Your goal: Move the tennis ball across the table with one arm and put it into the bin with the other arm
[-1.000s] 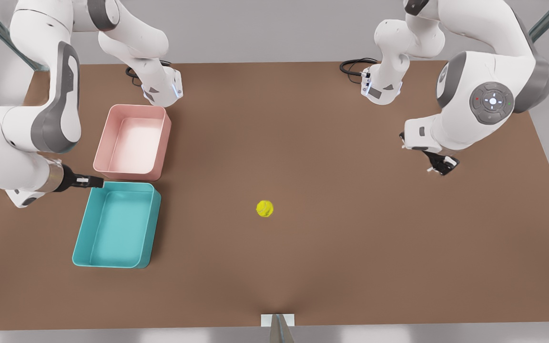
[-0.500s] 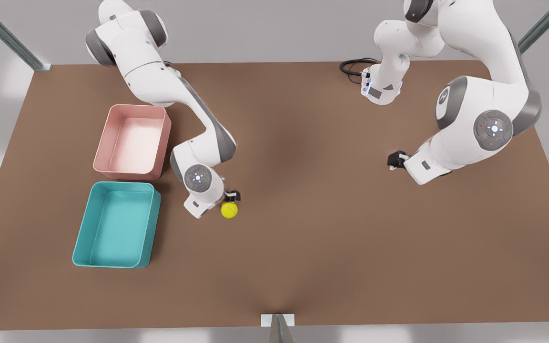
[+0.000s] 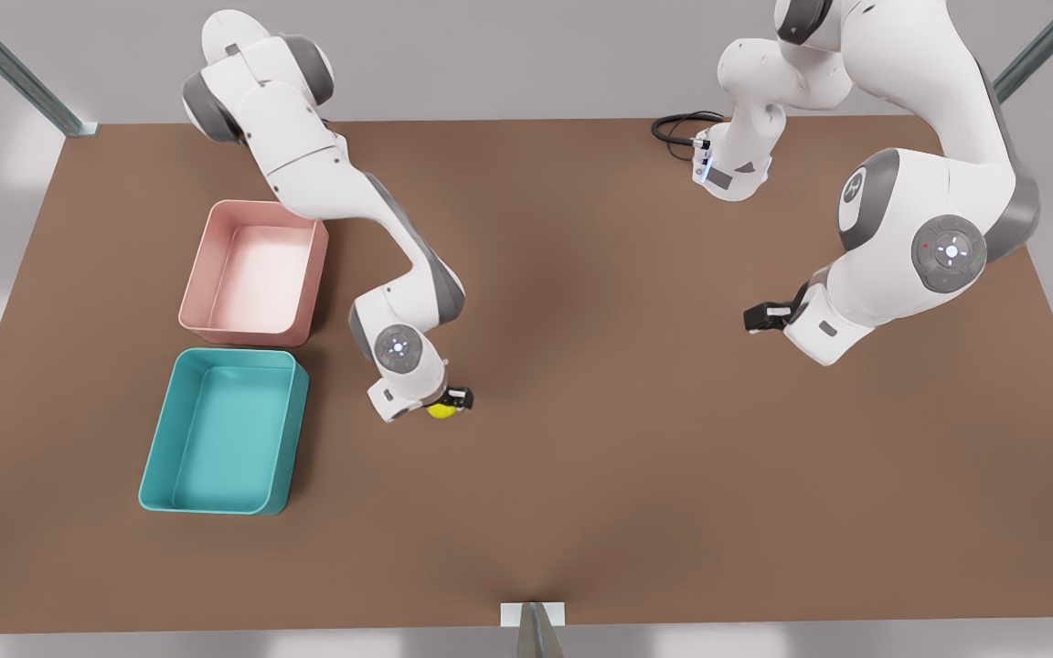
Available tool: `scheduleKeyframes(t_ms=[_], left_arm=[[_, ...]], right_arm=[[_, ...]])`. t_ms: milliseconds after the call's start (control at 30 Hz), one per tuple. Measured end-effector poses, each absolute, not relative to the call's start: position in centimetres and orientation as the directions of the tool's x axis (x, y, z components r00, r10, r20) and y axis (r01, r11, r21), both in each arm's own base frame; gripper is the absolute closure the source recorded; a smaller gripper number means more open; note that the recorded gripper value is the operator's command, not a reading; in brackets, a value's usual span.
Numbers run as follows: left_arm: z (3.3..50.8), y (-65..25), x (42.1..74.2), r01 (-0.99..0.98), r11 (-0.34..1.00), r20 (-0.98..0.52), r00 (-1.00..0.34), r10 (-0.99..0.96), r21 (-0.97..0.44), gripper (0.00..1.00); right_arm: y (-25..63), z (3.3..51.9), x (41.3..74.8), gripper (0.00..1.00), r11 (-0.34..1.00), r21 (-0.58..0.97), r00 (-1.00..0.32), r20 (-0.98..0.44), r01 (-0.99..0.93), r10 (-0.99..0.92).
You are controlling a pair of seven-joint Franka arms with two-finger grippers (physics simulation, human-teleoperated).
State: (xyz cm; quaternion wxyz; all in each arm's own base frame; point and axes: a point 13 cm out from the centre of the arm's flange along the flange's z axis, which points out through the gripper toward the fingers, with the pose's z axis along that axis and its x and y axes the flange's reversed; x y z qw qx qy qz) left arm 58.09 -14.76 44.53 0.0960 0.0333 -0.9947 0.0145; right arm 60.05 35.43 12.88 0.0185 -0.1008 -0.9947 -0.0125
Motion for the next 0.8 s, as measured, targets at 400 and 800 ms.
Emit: scheduleKeyframes(t_ms=[400,800], left_arm=[[44.6,-14.7,58.1,-0.16,0.987,0.192,-0.969,-0.157,-0.004,0.0],[44.1,-14.0,58.5,-0.215,0.977,0.194,-0.958,-0.212,0.008,0.0]], right_arm=[[34.3,7.8,58.3,0.0,0.96,-0.035,-0.956,0.087,0.279,0.281],[34.0,4.1,57.9,0.0,0.949,-0.068,-0.944,0.103,0.308,0.314]])
